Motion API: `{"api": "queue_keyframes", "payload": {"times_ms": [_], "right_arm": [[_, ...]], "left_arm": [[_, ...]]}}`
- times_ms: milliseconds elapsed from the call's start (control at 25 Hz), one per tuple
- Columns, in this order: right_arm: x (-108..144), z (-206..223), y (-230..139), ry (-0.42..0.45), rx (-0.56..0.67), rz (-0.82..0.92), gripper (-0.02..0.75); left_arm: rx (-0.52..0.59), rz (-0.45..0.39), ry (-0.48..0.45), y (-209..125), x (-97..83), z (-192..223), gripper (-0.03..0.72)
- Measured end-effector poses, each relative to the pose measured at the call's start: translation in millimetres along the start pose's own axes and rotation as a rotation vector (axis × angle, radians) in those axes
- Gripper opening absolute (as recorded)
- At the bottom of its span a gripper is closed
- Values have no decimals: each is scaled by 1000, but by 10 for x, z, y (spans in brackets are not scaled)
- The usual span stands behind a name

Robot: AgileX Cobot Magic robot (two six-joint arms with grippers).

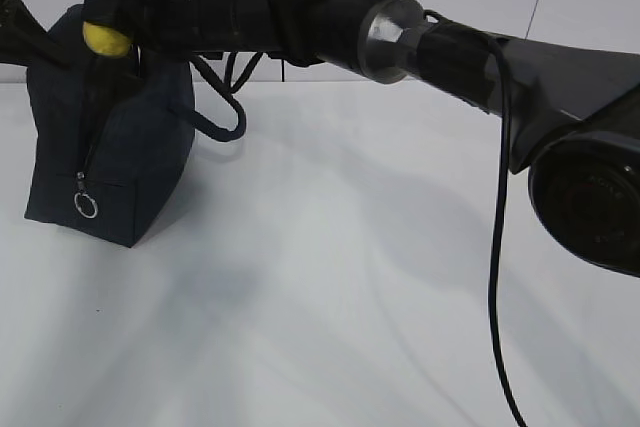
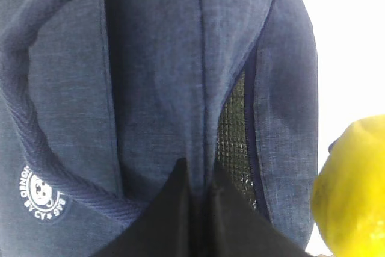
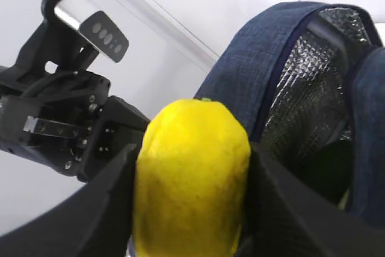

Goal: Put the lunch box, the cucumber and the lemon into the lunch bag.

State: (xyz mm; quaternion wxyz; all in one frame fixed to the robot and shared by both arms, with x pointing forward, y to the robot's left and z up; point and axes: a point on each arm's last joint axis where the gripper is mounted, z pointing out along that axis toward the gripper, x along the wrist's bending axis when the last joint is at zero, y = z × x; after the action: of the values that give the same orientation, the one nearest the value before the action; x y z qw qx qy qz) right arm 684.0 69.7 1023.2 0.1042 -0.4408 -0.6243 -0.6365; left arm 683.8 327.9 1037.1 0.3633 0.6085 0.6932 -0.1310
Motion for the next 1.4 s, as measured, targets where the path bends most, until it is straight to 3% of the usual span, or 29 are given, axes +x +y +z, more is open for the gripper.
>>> {"api": "queue_keyframes", "payload": {"times_ms": [280, 400, 640, 1000, 1160, 1400], "right_arm": [[-11, 0, 7, -12, -8, -9, 578], [-13, 0, 9, -15, -10, -9, 593], [-32, -42, 52, 29, -4, 45, 523], [-136, -230, 20, 147, 212, -29, 405], [-132, -293, 0, 111, 299, -143, 386], [-26, -470, 140, -65, 376, -253, 382]], "left_arm": [[0, 0, 0, 0, 0, 0, 6], [1, 1, 2, 0, 2, 0, 6], [4, 5, 12, -3, 11, 0, 5], [11, 17, 48, -10, 50, -7, 5], [12, 17, 50, -10, 51, -7, 5], [12, 17, 50, -10, 51, -7, 5]]}}
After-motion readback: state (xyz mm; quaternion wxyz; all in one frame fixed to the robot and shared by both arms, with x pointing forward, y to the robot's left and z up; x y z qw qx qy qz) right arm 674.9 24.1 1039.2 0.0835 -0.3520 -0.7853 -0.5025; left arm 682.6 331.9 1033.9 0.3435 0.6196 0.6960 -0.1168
